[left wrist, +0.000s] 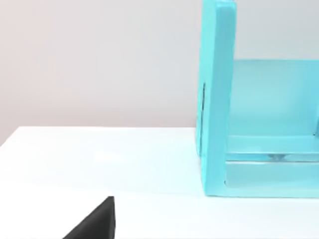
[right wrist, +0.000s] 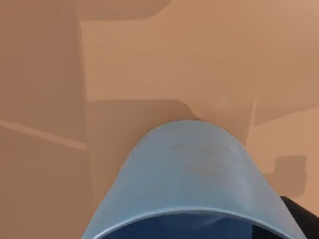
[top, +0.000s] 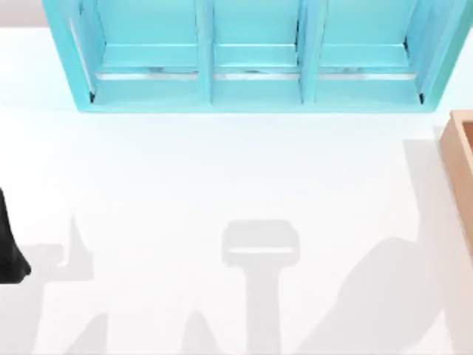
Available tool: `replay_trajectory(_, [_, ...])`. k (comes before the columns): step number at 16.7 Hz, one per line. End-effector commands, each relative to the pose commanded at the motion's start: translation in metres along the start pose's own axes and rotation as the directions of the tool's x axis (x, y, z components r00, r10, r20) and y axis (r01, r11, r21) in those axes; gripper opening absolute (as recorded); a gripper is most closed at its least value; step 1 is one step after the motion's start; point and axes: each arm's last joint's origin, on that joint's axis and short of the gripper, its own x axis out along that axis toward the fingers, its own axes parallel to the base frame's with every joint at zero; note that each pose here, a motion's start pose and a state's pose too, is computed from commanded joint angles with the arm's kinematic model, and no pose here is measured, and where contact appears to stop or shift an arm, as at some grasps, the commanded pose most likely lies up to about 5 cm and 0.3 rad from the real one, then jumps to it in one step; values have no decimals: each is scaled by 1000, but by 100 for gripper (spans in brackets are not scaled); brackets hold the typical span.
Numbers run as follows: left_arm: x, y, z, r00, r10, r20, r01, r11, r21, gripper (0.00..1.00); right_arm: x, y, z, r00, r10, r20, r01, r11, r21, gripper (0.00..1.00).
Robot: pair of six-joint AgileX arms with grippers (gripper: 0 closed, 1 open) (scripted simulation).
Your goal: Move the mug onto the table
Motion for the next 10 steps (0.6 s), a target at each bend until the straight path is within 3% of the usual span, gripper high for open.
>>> replay_trajectory(7, [0, 0, 0, 1000, 0, 0, 0, 1000, 0, 100, -77, 77, 0, 1000, -1, -5, 1, 1000, -4, 0])
replay_trajectory(10, [0, 0, 0, 1000, 0, 0, 0, 1000, 0, 100, -89, 90, -4, 1000, 0, 0, 0, 1000, -5, 0])
